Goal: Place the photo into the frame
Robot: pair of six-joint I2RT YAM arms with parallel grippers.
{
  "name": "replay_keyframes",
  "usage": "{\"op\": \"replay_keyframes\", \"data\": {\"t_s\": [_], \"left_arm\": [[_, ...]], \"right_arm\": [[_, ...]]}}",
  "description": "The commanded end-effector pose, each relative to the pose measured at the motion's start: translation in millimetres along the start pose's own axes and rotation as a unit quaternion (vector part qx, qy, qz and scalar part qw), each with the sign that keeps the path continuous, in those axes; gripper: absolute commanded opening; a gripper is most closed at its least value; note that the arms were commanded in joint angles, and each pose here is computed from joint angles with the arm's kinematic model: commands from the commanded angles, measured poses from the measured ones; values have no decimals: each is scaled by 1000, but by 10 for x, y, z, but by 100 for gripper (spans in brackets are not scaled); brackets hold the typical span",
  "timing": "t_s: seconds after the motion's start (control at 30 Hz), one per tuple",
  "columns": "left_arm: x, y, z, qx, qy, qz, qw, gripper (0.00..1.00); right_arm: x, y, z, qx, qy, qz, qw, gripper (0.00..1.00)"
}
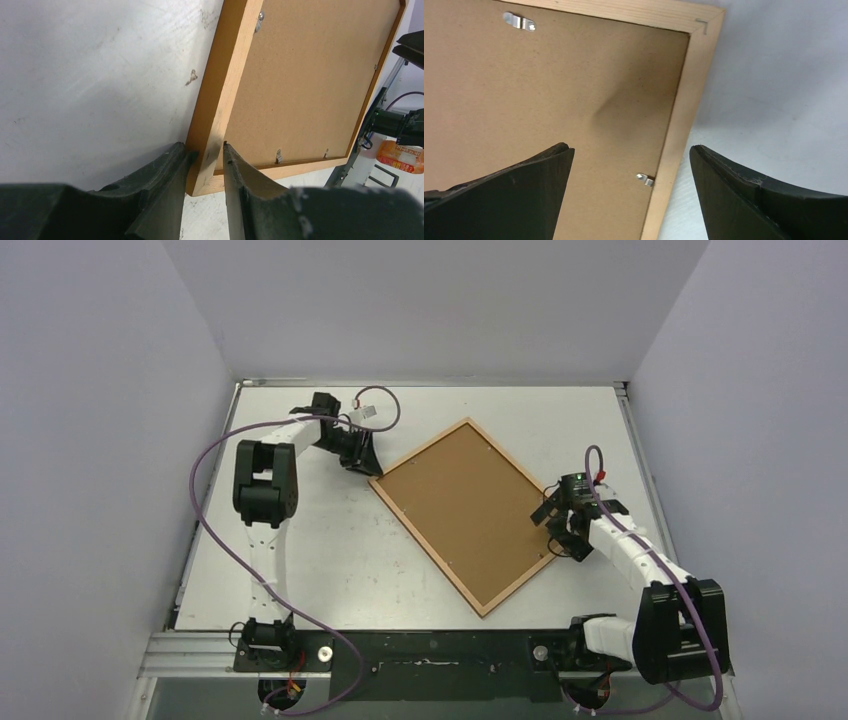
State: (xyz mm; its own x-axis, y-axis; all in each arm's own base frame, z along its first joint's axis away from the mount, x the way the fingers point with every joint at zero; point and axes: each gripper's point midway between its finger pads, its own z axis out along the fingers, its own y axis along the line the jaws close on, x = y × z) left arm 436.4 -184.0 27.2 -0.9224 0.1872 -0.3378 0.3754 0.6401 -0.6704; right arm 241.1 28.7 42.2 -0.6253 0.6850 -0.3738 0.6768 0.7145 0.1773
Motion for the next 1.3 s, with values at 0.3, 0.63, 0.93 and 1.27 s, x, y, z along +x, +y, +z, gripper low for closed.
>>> {"op": "replay_keyframes", "data": {"t_s": [0.3,0.63,0.93,1.27], "left_arm": [[570,-175,-256,2,35,19,999,29],[1253,-486,-493,35,87,17,995,29],[1323,-650,-865,58,83,12,995,46],[817,-334,-850,49,9,-46,998,41]], "right_arm": [[-540,839,138,-135,-37,-8,990,90],[-771,1327,324,-190,-18,-36,981,90],[-1019,1495,-15,-176,-70,-46,981,90],[131,2479,-471,-329,5,-76,941,90]]}}
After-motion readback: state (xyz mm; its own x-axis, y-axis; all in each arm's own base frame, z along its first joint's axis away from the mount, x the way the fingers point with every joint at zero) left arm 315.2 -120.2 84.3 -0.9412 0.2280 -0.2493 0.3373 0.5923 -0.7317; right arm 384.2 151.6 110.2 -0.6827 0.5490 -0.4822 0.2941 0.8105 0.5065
